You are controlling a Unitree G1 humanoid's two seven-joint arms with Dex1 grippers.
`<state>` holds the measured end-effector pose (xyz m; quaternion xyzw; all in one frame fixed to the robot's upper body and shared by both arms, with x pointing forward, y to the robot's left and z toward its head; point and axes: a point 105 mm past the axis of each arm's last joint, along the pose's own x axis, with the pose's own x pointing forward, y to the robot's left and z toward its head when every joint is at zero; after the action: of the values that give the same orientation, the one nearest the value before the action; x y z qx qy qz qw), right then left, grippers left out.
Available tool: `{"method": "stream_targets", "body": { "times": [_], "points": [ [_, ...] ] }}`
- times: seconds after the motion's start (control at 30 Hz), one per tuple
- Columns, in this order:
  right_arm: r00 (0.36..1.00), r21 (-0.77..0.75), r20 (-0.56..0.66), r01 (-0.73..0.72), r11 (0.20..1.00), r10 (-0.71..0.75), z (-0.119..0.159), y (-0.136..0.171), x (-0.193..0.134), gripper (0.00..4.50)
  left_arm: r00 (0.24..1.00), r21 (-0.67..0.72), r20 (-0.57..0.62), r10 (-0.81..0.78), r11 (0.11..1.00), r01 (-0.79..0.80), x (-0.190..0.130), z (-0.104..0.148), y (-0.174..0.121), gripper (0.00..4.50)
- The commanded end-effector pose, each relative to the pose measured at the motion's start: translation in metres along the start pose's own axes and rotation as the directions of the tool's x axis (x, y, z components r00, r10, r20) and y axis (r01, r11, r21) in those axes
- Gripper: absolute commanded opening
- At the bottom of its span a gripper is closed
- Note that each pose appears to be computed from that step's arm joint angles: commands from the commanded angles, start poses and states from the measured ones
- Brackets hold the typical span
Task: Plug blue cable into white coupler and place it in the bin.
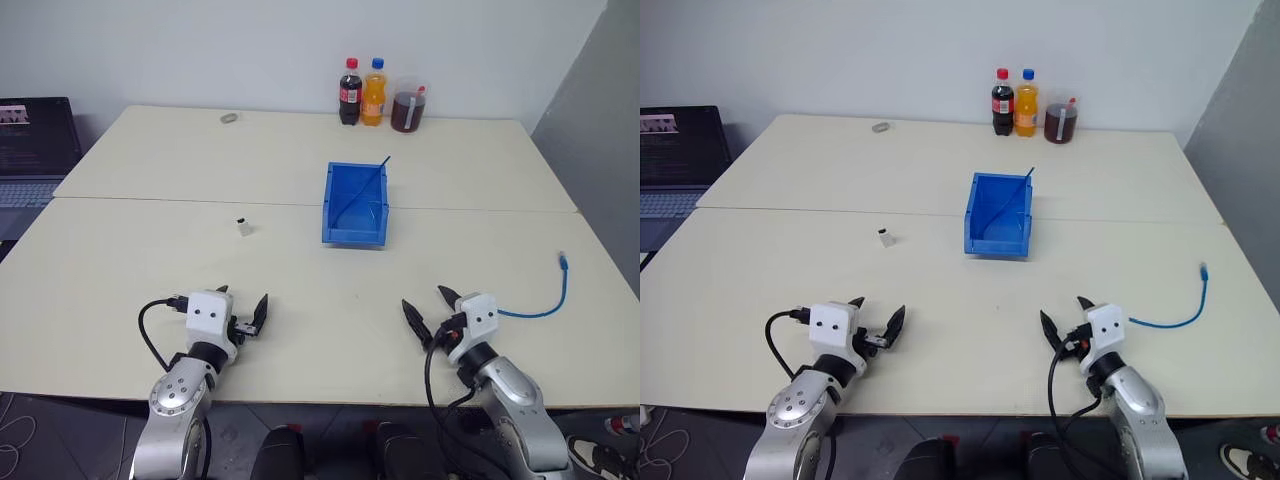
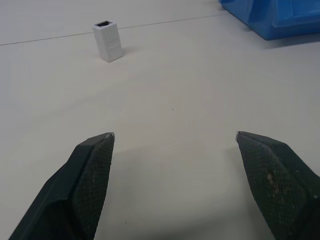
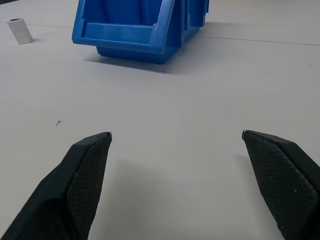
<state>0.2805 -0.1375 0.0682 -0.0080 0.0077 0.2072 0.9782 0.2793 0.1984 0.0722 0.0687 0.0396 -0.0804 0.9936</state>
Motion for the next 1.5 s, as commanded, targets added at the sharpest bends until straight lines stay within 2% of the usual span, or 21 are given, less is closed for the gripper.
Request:
{"method": "stream_targets", "body": {
  "times": [0.03,0.27,0.43,0.7,0.8,0.83,0.87,1.0,1.17,1.27,1.37,1.43,1.5],
  "points": [
    [0.999,-0.026,0.049,-0.008,1.0,0.009,0.012,-0.001,0.002,4.44,0.998,0.016,0.067,-0.005,1.0,0.004,-0.002,0.014,-0.002,4.09],
    [0.999,-0.027,0.047,-0.025,0.999,0.026,0.013,0.0,0.005,4.44,1.0,0.022,0.025,0.005,1.0,-0.006,-0.009,0.005,-0.002,4.09],
    [0.998,-0.029,0.045,-0.031,0.999,0.033,0.013,0.001,0.006,4.44,0.996,0.007,0.091,-0.023,1.0,0.022,-0.015,0.014,-0.001,4.09],
    [0.998,-0.034,0.049,-0.031,0.999,0.033,0.012,-0.001,0.007,4.44,0.993,-0.01,0.111,-0.047,0.999,0.048,-0.017,0.017,0.004,4.09],
    [0.998,-0.037,0.051,-0.027,0.999,0.028,0.012,-0.001,0.006,4.44,0.985,-0.022,0.12,-0.122,0.992,0.125,-0.018,0.018,0.0,4.09],
    [0.998,-0.039,0.052,-0.023,0.999,0.025,0.011,-0.001,0.006,4.48,0.978,-0.012,0.125,-0.169,0.985,0.172,-0.019,0.02,-0.004,4.26],
    [0.998,-0.041,0.053,-0.018,0.999,0.02,0.011,-0.002,0.005,4.5,0.969,0.016,0.123,-0.212,0.977,0.212,-0.02,0.021,-0.008,4.44],
    [0.998,-0.05,0.064,0.022,0.999,-0.019,0.013,-0.008,-0.001,4.5,0.93,0.105,0.135,-0.341,0.939,0.329,-0.015,0.034,-0.01,4.47],
    [0.989,-0.049,0.105,0.105,0.993,-0.099,0.027,-0.019,-0.012,4.5,0.829,0.187,0.127,-0.544,0.834,0.518,-0.002,0.058,-0.019,4.47],
    [0.967,-0.038,0.132,0.226,0.973,-0.219,0.043,-0.035,-0.025,4.5,0.703,0.162,0.084,-0.706,0.706,0.689,0.001,0.071,-0.035,4.47],
    [0.899,-0.059,0.119,0.43,0.901,-0.421,0.058,-0.066,-0.042,4.5,0.556,0.185,0.021,-0.831,0.55,0.815,0.003,0.082,-0.053,4.47],
    [0.858,-0.084,0.095,0.511,0.855,-0.504,0.06,-0.081,-0.05,4.5,0.499,0.19,-0.004,-0.866,0.489,0.851,0.003,0.085,-0.06,4.47],
    [0.763,-0.116,0.009,0.643,0.757,-0.647,0.054,-0.108,-0.062,4.5,0.415,0.196,-0.046,-0.909,0.399,0.896,0.002,0.085,-0.07,4.47]
  ]
}}
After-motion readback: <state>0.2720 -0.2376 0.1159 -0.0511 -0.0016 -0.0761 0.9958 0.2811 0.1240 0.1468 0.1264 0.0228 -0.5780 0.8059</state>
